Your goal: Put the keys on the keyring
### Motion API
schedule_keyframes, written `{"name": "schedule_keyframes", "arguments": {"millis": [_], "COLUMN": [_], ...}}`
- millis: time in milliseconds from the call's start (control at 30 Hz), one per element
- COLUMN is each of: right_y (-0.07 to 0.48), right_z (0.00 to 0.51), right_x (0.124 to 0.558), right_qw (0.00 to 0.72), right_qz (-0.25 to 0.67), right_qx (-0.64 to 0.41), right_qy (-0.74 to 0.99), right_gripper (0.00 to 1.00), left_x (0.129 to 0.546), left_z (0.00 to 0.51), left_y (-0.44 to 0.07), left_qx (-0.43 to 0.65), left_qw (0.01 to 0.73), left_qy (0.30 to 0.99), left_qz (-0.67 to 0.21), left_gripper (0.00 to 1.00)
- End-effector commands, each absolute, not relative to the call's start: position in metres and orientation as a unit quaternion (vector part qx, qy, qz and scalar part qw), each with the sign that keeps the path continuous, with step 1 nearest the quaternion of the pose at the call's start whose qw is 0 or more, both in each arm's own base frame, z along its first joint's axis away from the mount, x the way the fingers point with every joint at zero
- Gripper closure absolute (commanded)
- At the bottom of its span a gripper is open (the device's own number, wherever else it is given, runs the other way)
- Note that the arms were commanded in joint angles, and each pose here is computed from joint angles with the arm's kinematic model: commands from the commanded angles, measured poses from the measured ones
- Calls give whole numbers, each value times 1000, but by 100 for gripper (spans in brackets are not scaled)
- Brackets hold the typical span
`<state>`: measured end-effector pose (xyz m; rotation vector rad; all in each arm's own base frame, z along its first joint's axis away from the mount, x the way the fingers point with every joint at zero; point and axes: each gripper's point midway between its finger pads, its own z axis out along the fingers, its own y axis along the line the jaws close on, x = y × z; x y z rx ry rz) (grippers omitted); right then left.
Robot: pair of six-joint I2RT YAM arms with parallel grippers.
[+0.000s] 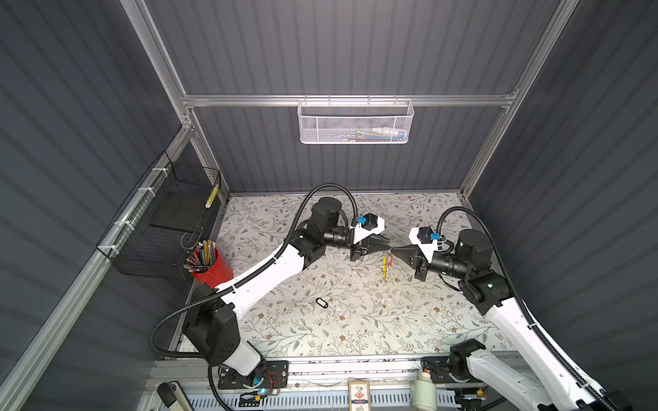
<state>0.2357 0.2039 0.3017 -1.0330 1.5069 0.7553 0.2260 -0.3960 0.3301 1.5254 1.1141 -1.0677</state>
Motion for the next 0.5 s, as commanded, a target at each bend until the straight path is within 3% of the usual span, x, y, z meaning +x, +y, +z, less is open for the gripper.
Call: {"name": "schedule_keyframes", "arguments": {"millis": [0,133,300,467], "right_y": [206,206,207,205], "right_z": [314,316,316,312], "right_x": [231,232,231,234], "right_qw": [556,557,556,557], "right_qz": [322,322,323,313], "right_qx": [-449,-450,-452,-449], "right_qy": [621,620,618,625], "right_gripper": [100,100,100,99], "left_x": [219,218,219,221], "left_z": [325,320,311,329], "left_y": [-393,-395,-397,-400], "left_qx": [645,652,658,655], "left_qw": [454,442,432,452], "left_qy": [454,458,462,448], "left_qz": [-414,-412,-408,-407], "left_gripper": [81,83,99,100]}}
